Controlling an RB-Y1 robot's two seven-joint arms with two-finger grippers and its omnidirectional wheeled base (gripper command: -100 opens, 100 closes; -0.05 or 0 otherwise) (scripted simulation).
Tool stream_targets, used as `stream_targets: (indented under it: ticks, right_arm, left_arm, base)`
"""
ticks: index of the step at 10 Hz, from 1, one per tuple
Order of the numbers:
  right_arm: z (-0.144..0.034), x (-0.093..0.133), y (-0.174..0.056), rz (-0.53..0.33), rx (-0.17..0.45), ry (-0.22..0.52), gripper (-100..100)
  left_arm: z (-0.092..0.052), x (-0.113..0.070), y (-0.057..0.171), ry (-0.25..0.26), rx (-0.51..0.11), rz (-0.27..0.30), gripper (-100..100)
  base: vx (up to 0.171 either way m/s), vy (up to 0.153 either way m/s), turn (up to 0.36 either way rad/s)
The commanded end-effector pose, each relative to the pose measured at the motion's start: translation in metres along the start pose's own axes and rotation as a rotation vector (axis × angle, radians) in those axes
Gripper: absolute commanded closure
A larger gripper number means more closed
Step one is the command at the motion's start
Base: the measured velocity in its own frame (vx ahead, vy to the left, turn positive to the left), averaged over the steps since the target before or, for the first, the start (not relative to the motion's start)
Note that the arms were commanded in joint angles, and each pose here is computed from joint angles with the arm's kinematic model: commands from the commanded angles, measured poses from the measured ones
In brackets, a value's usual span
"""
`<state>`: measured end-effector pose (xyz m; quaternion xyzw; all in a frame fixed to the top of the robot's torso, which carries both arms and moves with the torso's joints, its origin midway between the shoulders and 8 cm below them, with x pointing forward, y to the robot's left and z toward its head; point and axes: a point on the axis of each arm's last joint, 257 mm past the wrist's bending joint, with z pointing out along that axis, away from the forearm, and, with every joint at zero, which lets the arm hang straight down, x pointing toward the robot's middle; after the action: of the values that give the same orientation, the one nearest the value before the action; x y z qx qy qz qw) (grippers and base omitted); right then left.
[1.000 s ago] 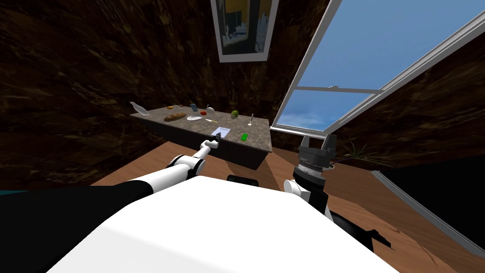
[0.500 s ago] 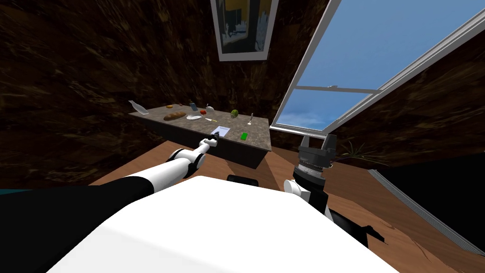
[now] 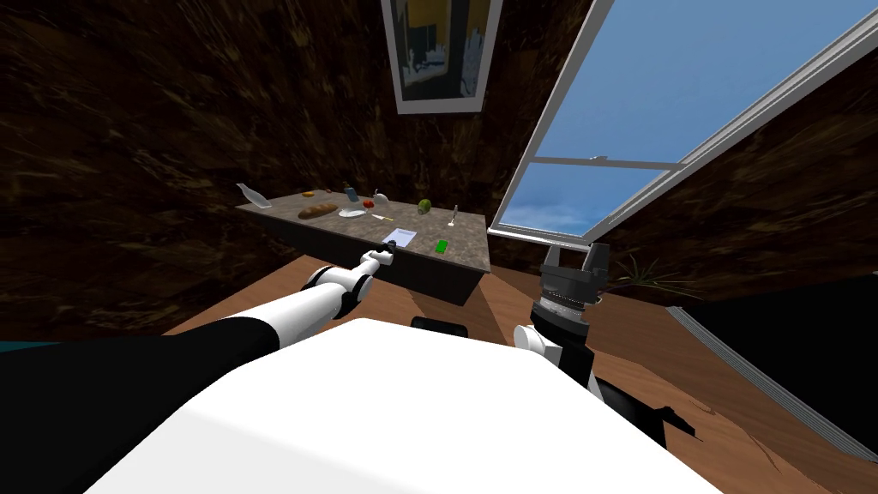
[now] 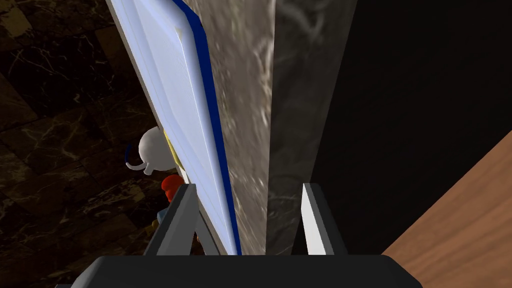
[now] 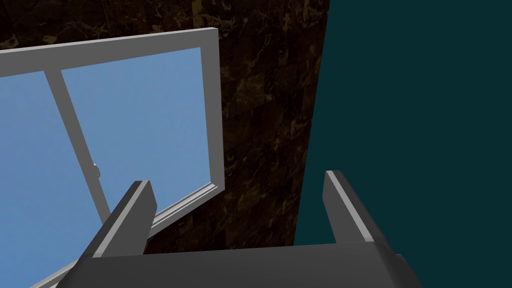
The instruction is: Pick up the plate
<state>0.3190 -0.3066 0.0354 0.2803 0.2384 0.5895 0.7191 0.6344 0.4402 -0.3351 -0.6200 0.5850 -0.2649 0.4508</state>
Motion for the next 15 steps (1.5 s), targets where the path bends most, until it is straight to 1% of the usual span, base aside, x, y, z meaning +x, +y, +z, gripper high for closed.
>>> stream_targets:
  ticks: [1, 4, 5, 6, 8, 9, 10, 11, 12, 13, 14, 15]
  right_arm:
    - [0.0, 0.0, 0.0, 0.0, 0.0, 0.0, 0]
    - [0.0, 0.0, 0.0, 0.0, 0.0, 0.0, 0]
    - [0.0, 0.0, 0.0, 0.0, 0.0, 0.0, 0]
    - [0.0, 0.0, 0.0, 0.0, 0.0, 0.0, 0]
    - [0.0, 0.0, 0.0, 0.0, 0.0, 0.0, 0]
    - [0.0, 0.0, 0.0, 0.0, 0.0, 0.0, 0]
    - [0.0, 0.0, 0.0, 0.0, 0.0, 0.0, 0]
    - [0.0, 0.0, 0.0, 0.0, 0.0, 0.0, 0]
    - [0.0, 0.0, 0.0, 0.0, 0.0, 0.0, 0]
    - [0.0, 0.0, 0.0, 0.0, 0.0, 0.0, 0]
    - [0.0, 0.0, 0.0, 0.0, 0.0, 0.0, 0]
    - [0.0, 0.0, 0.0, 0.0, 0.0, 0.0, 0]
  left_arm:
    - [0.0, 0.0, 0.0, 0.0, 0.0, 0.0, 100]
    - [0.0, 0.0, 0.002, 0.0, -0.004, 0.0, 100]
    - [0.0, 0.0, 0.002, 0.0, -0.004, 0.0, 0]
    - [-0.004, 0.024, 0.033, 0.032, -0.055, 0.02, 100]
    - [-0.007, 0.022, 0.043, 0.031, -0.057, 0.022, 100]
    - [-0.008, 0.022, 0.037, 0.034, -0.035, 0.023, 100]
    - [-0.008, 0.021, 0.042, 0.032, -0.046, 0.023, 100]
    - [-0.008, 0.022, 0.037, 0.034, -0.035, 0.023, 100]
    - [-0.008, 0.025, 0.022, 0.039, -0.007, 0.023, 100]
    - [-0.015, 0.048, 0.056, 0.068, -0.062, 0.039, 100]
    - [-0.019, 0.047, 0.055, 0.069, -0.041, 0.039, 100]
    - [-0.02, 0.048, 0.047, 0.072, -0.02, 0.039, 100]
  base:
    - [-0.007, -0.002, 0.009]
    - [0.0, 0.0, 0.0]
    - [0.0, 0.0, 0.0]
    - [0.089, 0.046, 0.038]
    - [0.078, 0.036, -0.007]
    - [0.008, -0.001, -0.008]
    - [-0.006, -0.006, -0.003]
    - [-0.006, -0.007, 0.006]
    - [-0.006, -0.003, 0.008]
    - [0.069, 0.031, 0.025]
    - [0.095, 0.038, 0.014]
    - [0.04, 0.018, -0.005]
